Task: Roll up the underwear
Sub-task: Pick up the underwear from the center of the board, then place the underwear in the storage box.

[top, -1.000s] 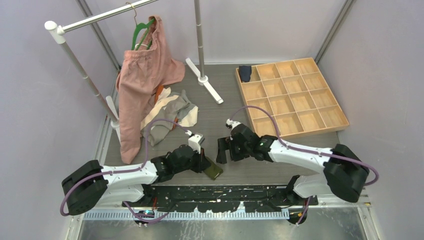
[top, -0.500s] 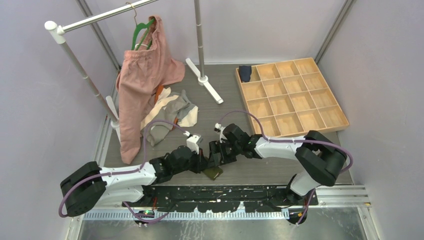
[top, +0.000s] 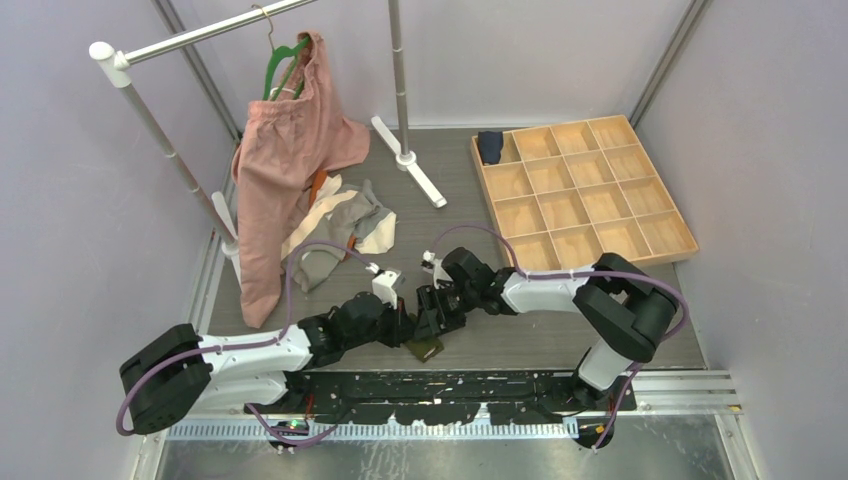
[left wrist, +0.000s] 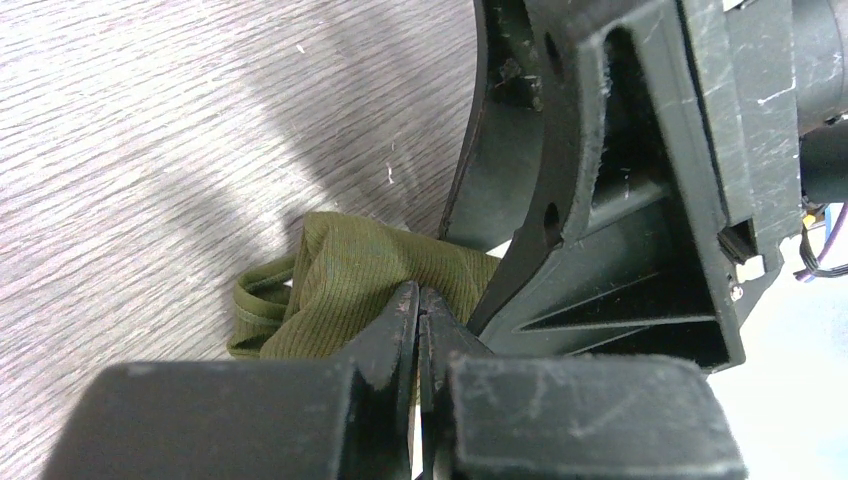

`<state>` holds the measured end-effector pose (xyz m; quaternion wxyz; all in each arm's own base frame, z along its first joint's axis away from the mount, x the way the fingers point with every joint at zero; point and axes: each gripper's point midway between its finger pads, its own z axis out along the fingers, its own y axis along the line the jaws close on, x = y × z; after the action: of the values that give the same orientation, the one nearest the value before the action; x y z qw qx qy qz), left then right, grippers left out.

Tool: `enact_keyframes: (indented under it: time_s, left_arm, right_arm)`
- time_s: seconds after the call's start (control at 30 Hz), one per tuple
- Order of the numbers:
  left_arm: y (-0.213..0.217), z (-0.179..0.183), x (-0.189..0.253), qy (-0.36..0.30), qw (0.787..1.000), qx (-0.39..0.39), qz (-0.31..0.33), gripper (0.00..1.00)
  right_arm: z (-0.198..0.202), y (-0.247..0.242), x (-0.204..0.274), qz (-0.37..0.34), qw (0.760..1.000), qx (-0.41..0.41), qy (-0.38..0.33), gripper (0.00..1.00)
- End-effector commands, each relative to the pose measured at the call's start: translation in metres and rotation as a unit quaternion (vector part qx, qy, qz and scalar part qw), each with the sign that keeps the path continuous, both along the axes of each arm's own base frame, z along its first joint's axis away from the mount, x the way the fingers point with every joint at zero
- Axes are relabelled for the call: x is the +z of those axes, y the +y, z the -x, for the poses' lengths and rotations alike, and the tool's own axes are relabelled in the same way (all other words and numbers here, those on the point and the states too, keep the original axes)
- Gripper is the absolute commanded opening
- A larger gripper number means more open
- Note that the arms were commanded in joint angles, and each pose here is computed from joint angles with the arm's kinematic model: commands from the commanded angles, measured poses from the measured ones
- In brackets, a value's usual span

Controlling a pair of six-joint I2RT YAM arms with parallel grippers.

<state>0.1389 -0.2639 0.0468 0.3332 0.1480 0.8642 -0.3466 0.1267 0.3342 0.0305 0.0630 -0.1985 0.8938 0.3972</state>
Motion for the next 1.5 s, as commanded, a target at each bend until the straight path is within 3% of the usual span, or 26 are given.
enact_keyframes:
  time_s: [0.0,0.33,0.5,0.67,0.77,1.03,1.27,1.47]
  left_arm:
    - [0.018,0.019,-0.029,0.043,0.998,-0.013,-0.051,0.01]
    - [0.021,0.019,-0.031,0.046,0.997,-0.008,-0.056,0.01]
    - [0.024,0.014,-0.027,0.050,0.997,0.023,-0.052,0.01]
    - [0.034,-0.007,0.008,0.023,0.994,0.101,-0.026,0.01]
    - [0.053,-0.017,0.034,0.003,0.987,0.161,-0.016,0.07]
    - [0.094,-0.013,0.046,-0.014,0.977,0.211,-0.021,0.43]
    - [0.089,-0.006,0.027,0.016,0.978,0.204,-0.030,0.53]
    - [0.069,0.002,0.001,0.059,0.982,0.172,-0.043,0.56]
  right_arm:
    - [0.014,-0.032,-0.050,0.100,0.995,0.000,0.019,0.63]
    - [0.014,-0.043,-0.074,0.132,0.991,-0.020,0.023,0.41]
    - [0.017,-0.043,-0.077,0.124,0.992,-0.020,0.028,0.22]
    - [0.015,-0.037,-0.069,0.103,0.994,-0.023,0.023,0.01]
    - [0.005,-0.034,-0.057,0.086,0.995,-0.040,-0.008,0.01]
    - [-0.056,-0.033,0.016,0.018,0.982,-0.126,-0.142,0.01]
    - [-0.141,-0.080,0.098,0.021,0.944,-0.213,-0.251,0.01]
    - [-0.224,-0.130,0.171,0.030,0.891,-0.281,-0.356,0.01]
